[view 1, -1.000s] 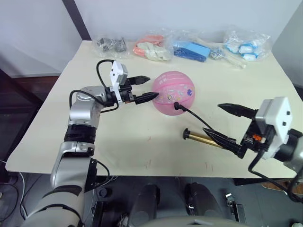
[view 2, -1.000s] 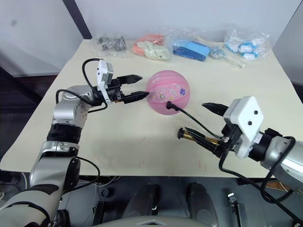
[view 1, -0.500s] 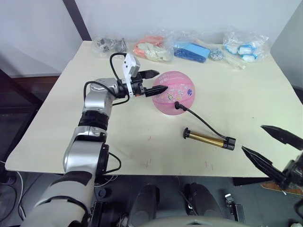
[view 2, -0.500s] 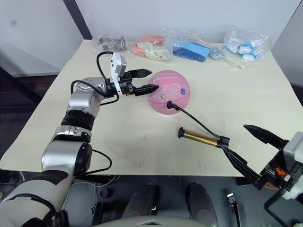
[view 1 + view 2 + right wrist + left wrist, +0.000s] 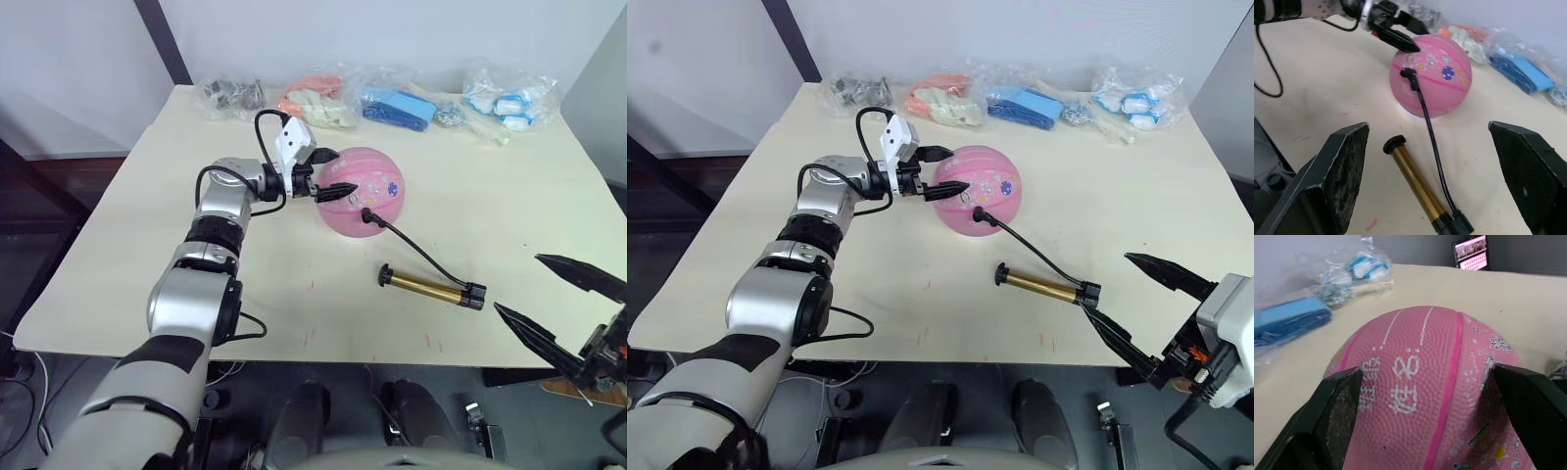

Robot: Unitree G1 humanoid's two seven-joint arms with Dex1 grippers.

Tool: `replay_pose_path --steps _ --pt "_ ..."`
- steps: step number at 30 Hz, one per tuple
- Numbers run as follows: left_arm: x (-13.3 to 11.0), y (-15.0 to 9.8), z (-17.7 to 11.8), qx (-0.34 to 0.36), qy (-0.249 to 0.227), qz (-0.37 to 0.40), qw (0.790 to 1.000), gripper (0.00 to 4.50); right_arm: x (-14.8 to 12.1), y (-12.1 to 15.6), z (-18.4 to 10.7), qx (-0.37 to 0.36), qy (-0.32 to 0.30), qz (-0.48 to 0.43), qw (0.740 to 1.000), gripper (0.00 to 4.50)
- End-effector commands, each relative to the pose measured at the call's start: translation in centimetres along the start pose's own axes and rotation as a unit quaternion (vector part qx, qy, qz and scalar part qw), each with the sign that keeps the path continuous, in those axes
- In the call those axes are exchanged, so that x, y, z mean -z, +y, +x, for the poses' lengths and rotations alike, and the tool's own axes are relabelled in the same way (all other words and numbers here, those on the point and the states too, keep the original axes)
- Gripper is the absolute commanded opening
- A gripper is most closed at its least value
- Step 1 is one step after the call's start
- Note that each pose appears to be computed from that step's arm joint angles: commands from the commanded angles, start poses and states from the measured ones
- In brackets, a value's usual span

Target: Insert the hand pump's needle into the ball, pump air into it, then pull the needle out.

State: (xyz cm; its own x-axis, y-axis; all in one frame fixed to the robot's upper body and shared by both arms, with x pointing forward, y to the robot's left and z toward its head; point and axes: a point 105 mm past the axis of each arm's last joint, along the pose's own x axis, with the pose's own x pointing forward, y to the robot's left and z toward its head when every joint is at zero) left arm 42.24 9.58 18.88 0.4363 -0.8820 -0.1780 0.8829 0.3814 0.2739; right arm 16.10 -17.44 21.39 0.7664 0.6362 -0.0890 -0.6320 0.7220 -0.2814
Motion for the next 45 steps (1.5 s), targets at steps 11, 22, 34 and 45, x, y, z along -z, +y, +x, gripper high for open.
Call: replay_pose_path --steps 11,22,34,45 --pt "2.0 -0.2 0.7 -0.014 0.048 -0.003 0.999 4.5 0.7 -1.4 9.1 -0.057 0.017 -0.069 0.996 4.09" --pt "1.5 0.0 1.2 -0.023 0.051 -0.006 0.998 4.5 1.4 -1.6 17.1 -0.074 0.066 -0.181 0.979 4.09" --pt "0.9 0.2 1.7 -0.032 0.054 -0.007 0.998 4.5 1.2 -1.5 21.7 -0.055 0.084 -0.242 0.965 2.77" --pt "1.0 0.2 1.6 -0.034 0.058 -0.008 0.998 4.5 0.9 -1.2 22.4 -0.048 0.085 -0.254 0.962 2.77"
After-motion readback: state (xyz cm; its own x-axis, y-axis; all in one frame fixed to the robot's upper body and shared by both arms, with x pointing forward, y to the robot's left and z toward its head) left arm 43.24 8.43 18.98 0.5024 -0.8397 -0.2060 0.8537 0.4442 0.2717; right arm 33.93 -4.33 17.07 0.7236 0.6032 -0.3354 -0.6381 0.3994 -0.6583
